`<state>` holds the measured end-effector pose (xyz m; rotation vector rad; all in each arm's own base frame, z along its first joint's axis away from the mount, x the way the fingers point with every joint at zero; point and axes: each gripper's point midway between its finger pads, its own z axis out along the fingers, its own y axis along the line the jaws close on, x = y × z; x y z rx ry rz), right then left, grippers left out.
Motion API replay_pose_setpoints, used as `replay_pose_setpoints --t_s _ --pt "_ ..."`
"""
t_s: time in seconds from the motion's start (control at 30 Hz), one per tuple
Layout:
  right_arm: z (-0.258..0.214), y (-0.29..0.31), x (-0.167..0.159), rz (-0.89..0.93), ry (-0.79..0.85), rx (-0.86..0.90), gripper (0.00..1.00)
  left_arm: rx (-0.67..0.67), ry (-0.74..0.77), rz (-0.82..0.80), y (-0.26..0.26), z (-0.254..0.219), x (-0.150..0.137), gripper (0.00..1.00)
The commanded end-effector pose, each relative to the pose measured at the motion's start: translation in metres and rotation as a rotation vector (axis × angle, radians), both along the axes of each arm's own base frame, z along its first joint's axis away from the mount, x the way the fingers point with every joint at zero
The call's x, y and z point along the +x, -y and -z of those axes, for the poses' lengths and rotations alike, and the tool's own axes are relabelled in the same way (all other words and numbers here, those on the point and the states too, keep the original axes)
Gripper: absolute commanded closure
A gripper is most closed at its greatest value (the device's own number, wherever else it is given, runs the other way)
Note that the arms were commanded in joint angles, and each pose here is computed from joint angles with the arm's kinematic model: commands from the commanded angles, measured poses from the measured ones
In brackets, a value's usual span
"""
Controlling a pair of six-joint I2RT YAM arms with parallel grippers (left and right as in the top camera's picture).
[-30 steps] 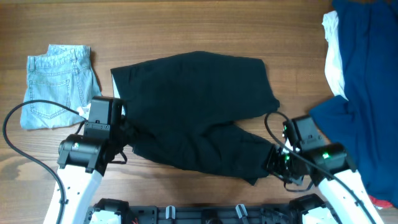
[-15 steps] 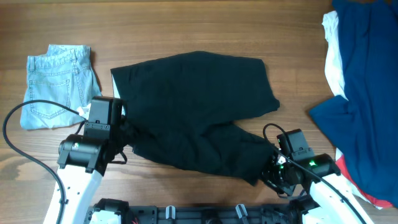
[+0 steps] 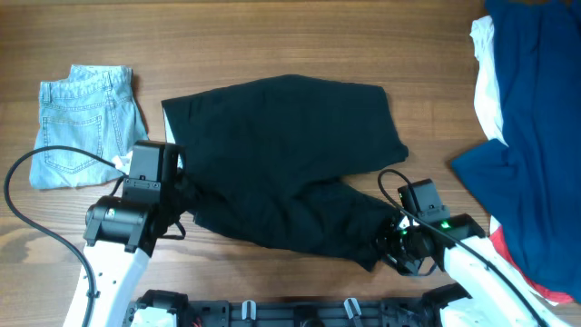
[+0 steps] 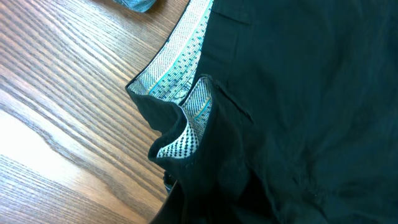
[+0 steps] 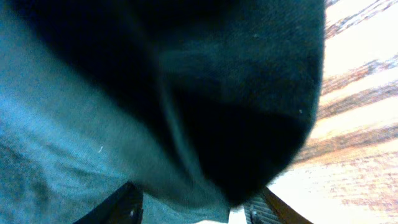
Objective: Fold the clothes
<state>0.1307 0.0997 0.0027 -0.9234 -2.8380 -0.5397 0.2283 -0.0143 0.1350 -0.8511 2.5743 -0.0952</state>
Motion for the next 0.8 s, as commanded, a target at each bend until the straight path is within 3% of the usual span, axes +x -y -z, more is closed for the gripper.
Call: replay_pose_setpoints --t_s 0.0,0.07,0.1,0.53,0.77 --pt "0.007 -0.002 -0.002 0.014 -0.046 0.003 0.65 0.003 0.021 -0.021 -0.003 -0.007 0.004 0.96" --pt "0.007 -0.003 -0.001 0.013 -0.045 0.008 0.92 0.003 0.021 -0.021 -0.003 -0.007 0.004 0.96" --pt "0.007 -0.003 -0.001 0.013 -0.040 0.009 0.96 0.003 0.021 -0.021 -0.003 -0.007 0.004 0.96" --pt "-0.023 -0.005 0.010 -0.008 0.104 0.043 0.96 0.004 0.020 -0.021 -0.003 -0.007 0.004 0.96" --pt "-0.034 0.008 0.012 -0.006 0.124 -0.038 0.95 0.005 0.020 -0.018 -0.003 -0.007 0.004 0.96"
